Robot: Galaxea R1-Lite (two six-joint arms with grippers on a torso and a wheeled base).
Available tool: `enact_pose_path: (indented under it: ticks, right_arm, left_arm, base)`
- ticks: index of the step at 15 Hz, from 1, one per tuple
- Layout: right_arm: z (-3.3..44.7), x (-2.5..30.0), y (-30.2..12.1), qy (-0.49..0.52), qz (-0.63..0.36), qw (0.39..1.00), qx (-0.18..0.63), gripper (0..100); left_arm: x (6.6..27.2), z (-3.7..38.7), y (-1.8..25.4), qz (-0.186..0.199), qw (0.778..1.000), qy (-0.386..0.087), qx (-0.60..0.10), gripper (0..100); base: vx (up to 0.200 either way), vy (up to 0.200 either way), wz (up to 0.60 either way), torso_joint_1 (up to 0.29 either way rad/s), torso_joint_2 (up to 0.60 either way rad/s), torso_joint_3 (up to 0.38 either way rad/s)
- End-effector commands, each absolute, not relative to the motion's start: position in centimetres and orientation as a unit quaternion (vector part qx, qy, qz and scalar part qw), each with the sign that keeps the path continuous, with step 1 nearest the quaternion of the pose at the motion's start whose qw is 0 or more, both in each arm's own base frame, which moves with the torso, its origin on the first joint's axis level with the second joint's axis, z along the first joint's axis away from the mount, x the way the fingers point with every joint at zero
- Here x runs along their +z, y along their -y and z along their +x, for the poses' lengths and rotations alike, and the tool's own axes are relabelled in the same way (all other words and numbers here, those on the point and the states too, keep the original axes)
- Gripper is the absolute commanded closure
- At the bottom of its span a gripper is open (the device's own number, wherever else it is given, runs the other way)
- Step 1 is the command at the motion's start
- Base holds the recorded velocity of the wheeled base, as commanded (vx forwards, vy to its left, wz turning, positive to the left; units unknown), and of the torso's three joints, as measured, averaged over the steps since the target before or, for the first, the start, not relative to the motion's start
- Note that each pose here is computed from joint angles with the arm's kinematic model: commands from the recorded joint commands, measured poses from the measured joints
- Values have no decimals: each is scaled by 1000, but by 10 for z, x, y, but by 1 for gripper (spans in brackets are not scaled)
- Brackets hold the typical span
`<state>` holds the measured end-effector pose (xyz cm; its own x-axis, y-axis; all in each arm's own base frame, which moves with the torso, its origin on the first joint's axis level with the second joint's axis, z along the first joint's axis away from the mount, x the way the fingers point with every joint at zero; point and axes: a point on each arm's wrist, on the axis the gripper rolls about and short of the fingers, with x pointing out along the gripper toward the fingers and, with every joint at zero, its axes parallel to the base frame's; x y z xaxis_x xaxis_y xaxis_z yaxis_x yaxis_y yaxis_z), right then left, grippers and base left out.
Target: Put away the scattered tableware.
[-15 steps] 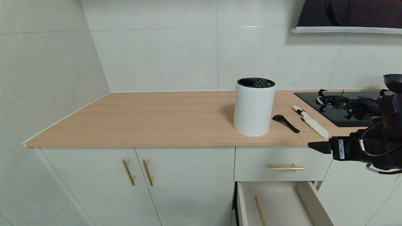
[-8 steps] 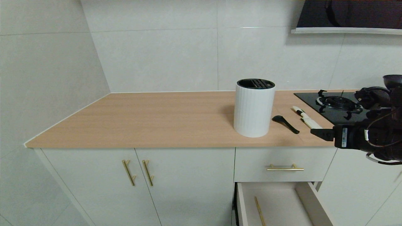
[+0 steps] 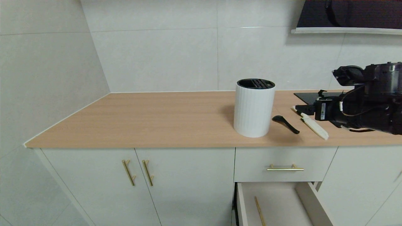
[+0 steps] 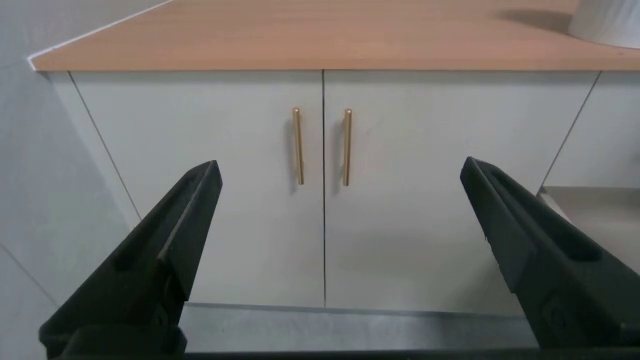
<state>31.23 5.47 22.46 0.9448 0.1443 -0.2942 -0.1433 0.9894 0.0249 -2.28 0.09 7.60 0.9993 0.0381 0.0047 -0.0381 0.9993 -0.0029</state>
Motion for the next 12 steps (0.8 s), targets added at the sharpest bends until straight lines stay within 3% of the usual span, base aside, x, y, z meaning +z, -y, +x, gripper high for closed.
enact_pose_path:
  ticks: [1, 6, 12]
  right_arm:
    - [349, 196, -49, -183, -11, 979, 91, 0]
    - [387, 143, -35, -218, -36, 969, 110, 0]
    - [415, 119, -28, -219, -31, 970, 97, 0]
  left_arm:
    - [76, -23, -1, -2, 1000, 2, 19, 0]
    - [76, -23, -1, -2, 1000, 2, 19, 0]
    - [76, -23, -1, -2, 1000, 2, 19, 0]
  base:
    - [0, 0, 0, 0, 0, 0]
    - [0, 0, 0, 0, 0, 0]
    - [0, 0, 0, 0, 0, 0]
